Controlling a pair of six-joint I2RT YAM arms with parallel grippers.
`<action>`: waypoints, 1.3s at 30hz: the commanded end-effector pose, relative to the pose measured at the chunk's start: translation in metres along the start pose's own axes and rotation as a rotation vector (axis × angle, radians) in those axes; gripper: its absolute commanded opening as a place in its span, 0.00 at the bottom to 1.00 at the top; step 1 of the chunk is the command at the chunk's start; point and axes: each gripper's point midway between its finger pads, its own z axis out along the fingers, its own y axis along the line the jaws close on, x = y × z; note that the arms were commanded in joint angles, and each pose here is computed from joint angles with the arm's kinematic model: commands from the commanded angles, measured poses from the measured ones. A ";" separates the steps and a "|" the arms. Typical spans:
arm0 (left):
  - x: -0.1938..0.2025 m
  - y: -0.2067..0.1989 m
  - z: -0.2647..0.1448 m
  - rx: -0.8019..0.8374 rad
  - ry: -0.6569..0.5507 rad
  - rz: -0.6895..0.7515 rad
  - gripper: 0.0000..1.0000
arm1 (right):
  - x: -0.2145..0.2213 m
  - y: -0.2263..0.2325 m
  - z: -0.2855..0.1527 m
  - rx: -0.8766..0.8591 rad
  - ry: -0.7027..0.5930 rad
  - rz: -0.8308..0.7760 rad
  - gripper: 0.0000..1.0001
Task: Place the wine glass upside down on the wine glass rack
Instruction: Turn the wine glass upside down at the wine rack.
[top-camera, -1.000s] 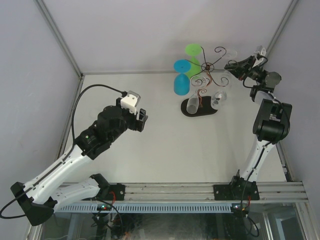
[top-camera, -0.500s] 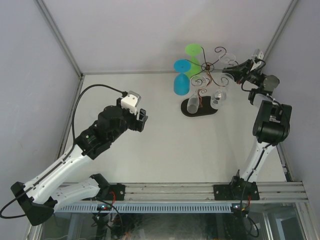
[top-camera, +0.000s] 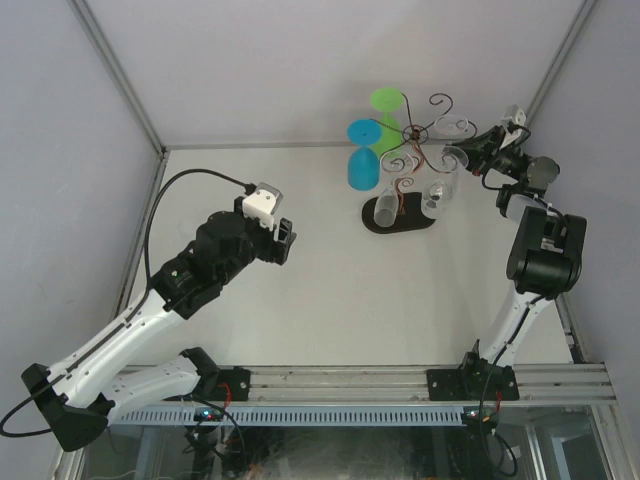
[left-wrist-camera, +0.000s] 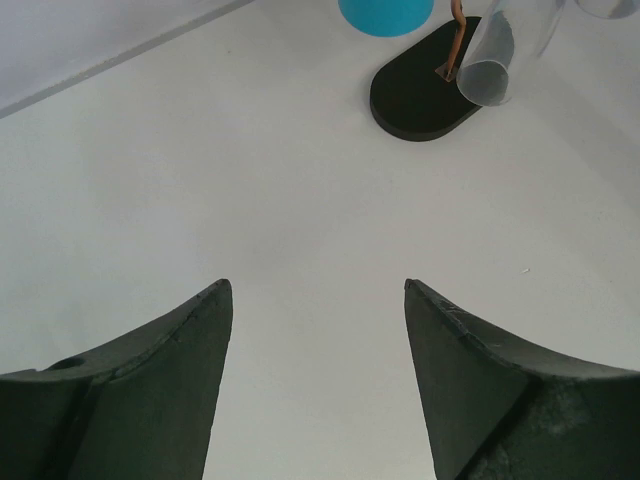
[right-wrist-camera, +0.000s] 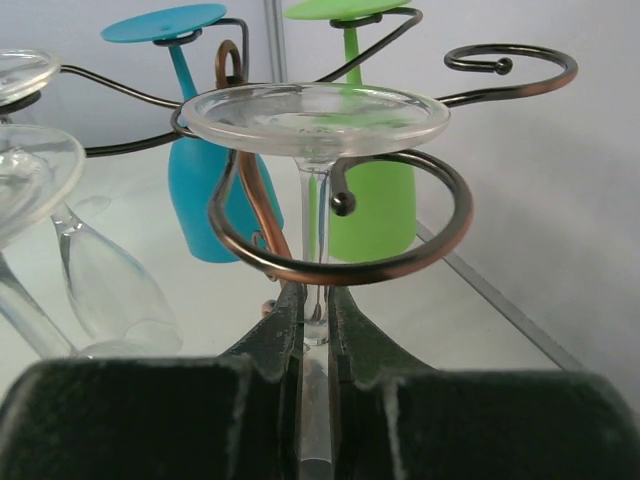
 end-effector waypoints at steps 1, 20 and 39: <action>-0.007 0.000 -0.002 0.008 -0.032 -0.020 0.73 | -0.035 0.015 0.000 -0.004 -0.028 -0.132 0.00; -0.006 -0.003 -0.001 0.019 -0.027 -0.023 0.72 | -0.041 0.029 -0.017 0.051 -0.036 -0.167 0.00; -0.005 -0.004 0.001 0.026 -0.019 -0.020 0.72 | -0.053 0.010 -0.029 0.158 -0.102 -0.170 0.00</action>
